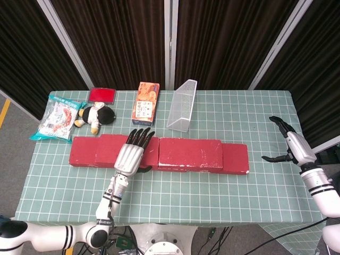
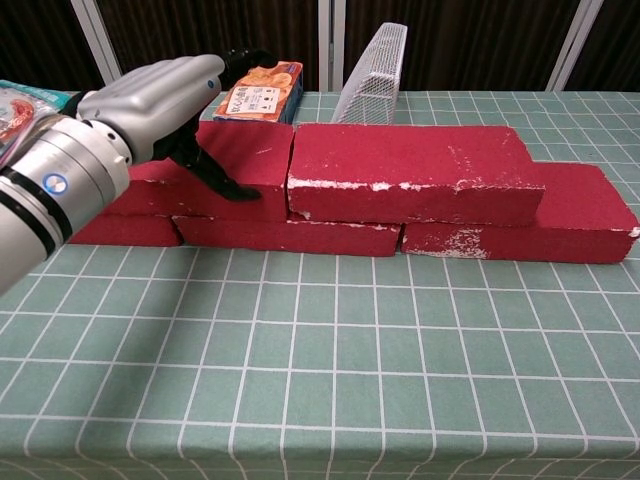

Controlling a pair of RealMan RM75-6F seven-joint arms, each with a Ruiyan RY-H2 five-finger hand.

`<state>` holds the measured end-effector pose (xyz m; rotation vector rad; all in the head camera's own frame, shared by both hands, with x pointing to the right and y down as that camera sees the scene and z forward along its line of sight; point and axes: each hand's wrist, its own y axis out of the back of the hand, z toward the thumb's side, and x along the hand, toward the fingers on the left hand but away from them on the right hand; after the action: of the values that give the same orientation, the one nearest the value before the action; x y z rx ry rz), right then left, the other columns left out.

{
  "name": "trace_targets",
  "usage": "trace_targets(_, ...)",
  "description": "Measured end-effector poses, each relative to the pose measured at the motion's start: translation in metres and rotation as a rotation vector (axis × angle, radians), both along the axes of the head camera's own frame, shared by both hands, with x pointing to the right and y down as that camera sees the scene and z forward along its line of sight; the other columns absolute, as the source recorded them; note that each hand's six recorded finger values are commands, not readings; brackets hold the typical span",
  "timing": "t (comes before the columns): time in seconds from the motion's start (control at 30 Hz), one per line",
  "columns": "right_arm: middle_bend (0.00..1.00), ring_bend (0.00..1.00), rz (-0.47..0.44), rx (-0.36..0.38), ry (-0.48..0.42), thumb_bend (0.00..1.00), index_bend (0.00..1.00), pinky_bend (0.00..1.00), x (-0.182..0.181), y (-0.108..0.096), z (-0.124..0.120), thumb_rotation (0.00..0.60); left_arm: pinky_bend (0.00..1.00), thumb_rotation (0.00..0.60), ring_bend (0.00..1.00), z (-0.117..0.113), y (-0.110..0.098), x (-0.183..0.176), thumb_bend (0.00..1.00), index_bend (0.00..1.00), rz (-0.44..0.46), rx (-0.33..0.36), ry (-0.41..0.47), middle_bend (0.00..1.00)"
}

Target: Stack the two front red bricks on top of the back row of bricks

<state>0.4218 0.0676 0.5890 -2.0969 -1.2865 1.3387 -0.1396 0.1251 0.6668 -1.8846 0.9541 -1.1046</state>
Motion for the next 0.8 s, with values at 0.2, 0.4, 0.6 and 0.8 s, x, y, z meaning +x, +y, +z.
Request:
trace_targets(0.2, 0.0, 0.0, -0.001, -0.002, 0.001, 0.0, 0.0, 0.0, -0.0003, 0.0003, 0.0008, 0.6, 0.0, 0.6, 0.0, -0.0006, -0.0001, 0.0, 0.01, 0.0, -0.006, -0.005, 0.007, 0.0)
trace_targets(0.4, 0.0, 0.0, -0.002, -0.005, 0.002, 0.0, 0.0, 0.0, -0.0008, 0.0008, 0.002, 0.6, 0.0, 0.6, 0.0, -0.0004, -0.0008, 0.0019, 0.01, 0.0, -0.006, -0.006, 0.008, 0.0)
trace_targets(0.6, 0.0, 0.0, -0.001, -0.008, 0.004, 0.0, 0.0, 0.0, 0.0008, 0.001, 0.0031, 0.6, 0.0, 0.6, 0.0, -0.0019, -0.0014, 0.0031, 0.01, 0.0, -0.005, -0.006, 0.011, 0.0)
trace_targets(0.8, 0.0, 0.0, 0.002, -0.012, 0.009, 0.0, 0.0, 0.0, 0.0032, 0.0013, 0.0047, 0.6, 0.0, 0.6, 0.0, -0.007, 0.0023, 0.0025, 0.01, 0.0, -0.001, -0.017, 0.026, 0.0)
